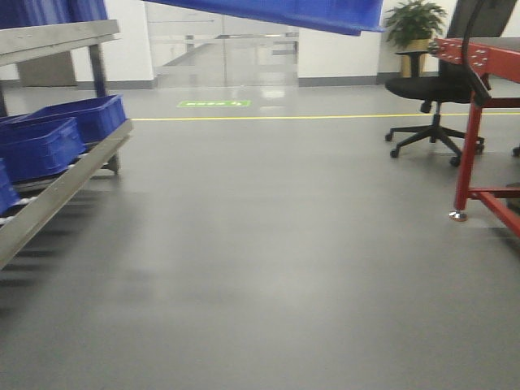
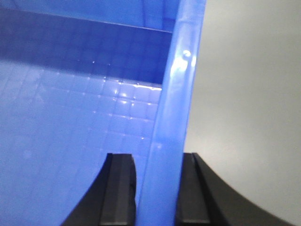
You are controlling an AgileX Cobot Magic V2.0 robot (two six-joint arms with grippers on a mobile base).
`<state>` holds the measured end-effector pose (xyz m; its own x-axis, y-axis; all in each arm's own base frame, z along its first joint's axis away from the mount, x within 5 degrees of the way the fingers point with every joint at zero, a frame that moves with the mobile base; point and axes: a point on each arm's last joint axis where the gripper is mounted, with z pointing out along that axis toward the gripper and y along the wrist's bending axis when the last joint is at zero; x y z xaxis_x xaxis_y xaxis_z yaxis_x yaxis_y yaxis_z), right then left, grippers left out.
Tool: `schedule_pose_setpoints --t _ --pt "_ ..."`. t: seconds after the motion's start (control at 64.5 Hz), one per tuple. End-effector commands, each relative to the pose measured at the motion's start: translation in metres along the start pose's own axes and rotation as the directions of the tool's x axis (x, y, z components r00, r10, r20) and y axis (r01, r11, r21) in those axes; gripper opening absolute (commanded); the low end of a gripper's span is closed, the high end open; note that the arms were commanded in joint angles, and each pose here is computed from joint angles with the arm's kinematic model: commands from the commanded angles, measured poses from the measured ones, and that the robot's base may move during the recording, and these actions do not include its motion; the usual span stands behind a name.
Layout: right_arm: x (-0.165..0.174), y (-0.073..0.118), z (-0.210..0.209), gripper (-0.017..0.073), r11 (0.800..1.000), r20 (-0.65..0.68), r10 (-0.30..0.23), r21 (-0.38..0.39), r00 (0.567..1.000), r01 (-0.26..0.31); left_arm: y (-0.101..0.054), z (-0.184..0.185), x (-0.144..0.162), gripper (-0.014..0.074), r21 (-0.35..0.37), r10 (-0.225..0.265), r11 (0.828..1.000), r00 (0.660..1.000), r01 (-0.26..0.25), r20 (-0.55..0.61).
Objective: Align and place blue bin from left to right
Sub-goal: 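Turn the base toward the open floor carrying the bin in both grippers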
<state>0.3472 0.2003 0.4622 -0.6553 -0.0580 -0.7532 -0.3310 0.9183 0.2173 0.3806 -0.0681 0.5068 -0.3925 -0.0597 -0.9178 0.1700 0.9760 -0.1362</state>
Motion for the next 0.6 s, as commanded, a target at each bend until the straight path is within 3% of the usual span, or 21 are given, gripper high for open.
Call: schedule_pose_setpoints --t 0.0,0.589 --pt "-0.0126 0.0011 -0.0201 -0.0152 0.999 0.119 -0.039 -0.012 0.992 0.041 -0.0029 -0.0143 -0.0183 -0.0111 0.013 0.017 1.0 0.988 -0.019 0.156" --pt "-0.0126 0.0011 -0.0201 -0.0152 0.999 0.119 -0.039 -0.012 0.992 0.041 -0.0029 -0.0143 -0.0183 -0.0111 0.013 0.017 1.0 0.988 -0.019 0.156"
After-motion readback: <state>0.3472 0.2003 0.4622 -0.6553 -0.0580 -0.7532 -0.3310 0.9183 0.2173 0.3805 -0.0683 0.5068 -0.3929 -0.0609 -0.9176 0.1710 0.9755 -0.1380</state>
